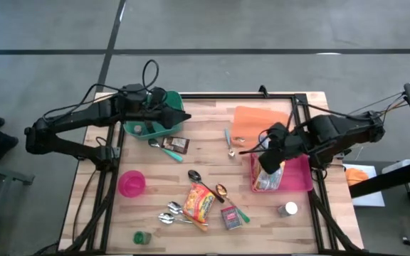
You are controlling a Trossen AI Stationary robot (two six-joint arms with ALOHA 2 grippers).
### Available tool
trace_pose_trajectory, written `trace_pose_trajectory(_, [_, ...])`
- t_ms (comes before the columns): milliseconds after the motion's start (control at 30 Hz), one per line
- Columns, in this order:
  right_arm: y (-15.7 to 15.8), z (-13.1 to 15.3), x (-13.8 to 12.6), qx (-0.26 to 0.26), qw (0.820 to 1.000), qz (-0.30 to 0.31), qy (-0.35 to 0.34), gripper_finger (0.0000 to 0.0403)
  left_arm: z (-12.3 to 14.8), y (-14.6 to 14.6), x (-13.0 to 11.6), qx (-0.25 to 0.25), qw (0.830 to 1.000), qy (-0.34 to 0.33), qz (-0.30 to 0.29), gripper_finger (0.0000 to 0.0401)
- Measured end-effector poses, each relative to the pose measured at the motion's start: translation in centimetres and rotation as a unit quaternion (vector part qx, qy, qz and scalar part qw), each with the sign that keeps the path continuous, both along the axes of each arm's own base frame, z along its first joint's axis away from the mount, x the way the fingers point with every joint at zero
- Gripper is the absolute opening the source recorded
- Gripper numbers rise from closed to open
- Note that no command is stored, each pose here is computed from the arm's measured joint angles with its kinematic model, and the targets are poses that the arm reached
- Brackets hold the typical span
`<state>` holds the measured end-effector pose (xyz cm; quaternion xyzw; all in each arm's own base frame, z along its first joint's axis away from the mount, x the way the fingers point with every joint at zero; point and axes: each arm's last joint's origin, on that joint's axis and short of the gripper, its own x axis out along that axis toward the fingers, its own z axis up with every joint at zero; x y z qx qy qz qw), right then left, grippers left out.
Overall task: Pick & Place Food Item
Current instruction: Put the blue noodle pack into the pink bin
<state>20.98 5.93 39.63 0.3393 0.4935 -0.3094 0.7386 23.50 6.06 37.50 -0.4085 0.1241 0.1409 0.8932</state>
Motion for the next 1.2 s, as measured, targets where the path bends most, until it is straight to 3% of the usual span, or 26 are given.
trace_pose_trajectory(633, [0.9,-6.4,-1.6,-0.011,0.993,-0.042,0.111,0.0008,-0.3,0.0,-0.1,0.014,1.0,0.018,-0.007,0.0327])
trace_pose_trajectory(967, [1.0,-11.3,-3.5,-0.001,0.975,-0.039,0.218,0.0008,-0.3,0.1,-0.1,0.024,0.999,0.022,-0.009,0.0326])
trace_pose_trajectory(1200, [1.2,-12.7,-3.1,-0.011,0.969,-0.04,0.242,0.0008,-0.3,0.2,-0.1,0.026,0.999,0.023,-0.006,0.0326])
